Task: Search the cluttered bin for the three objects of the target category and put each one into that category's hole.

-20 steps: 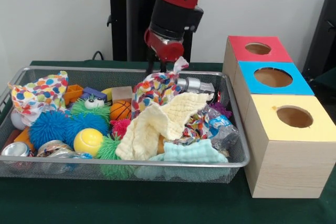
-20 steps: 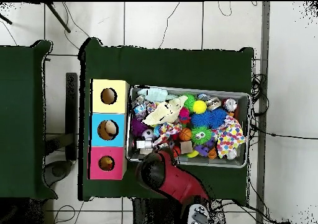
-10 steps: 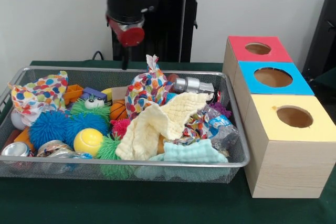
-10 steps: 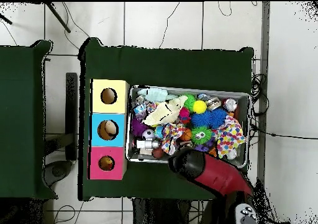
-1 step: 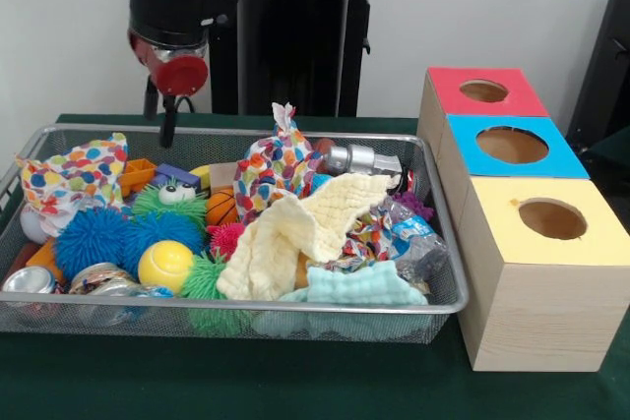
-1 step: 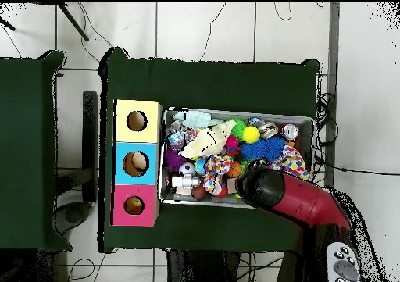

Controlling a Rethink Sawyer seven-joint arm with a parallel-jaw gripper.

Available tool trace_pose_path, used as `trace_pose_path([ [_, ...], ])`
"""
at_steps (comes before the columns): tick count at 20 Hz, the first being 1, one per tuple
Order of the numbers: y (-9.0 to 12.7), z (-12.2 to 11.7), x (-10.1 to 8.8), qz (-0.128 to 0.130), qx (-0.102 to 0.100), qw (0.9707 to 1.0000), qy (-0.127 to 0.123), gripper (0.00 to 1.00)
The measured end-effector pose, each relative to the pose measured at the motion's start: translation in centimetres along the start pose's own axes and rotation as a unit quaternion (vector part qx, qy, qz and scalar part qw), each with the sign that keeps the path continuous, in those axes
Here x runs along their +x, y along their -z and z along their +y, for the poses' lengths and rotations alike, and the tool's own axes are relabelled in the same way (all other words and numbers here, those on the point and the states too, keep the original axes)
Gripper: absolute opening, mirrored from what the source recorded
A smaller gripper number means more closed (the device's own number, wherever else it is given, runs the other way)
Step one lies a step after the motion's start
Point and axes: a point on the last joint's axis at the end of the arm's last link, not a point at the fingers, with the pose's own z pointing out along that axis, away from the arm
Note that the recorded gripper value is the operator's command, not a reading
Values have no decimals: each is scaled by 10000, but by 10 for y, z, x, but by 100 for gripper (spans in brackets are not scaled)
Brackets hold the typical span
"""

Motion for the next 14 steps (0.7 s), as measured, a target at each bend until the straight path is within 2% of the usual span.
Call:
trace_pose_path([
  [6, 2, 33, -15, -144, -251, 9995, 112, 100],
  [10, -3, 55, -15, -148, -389, 9989, 217, 100],
  [14, -13, 80, -5, -128, -475, 9980, 386, 100],
])
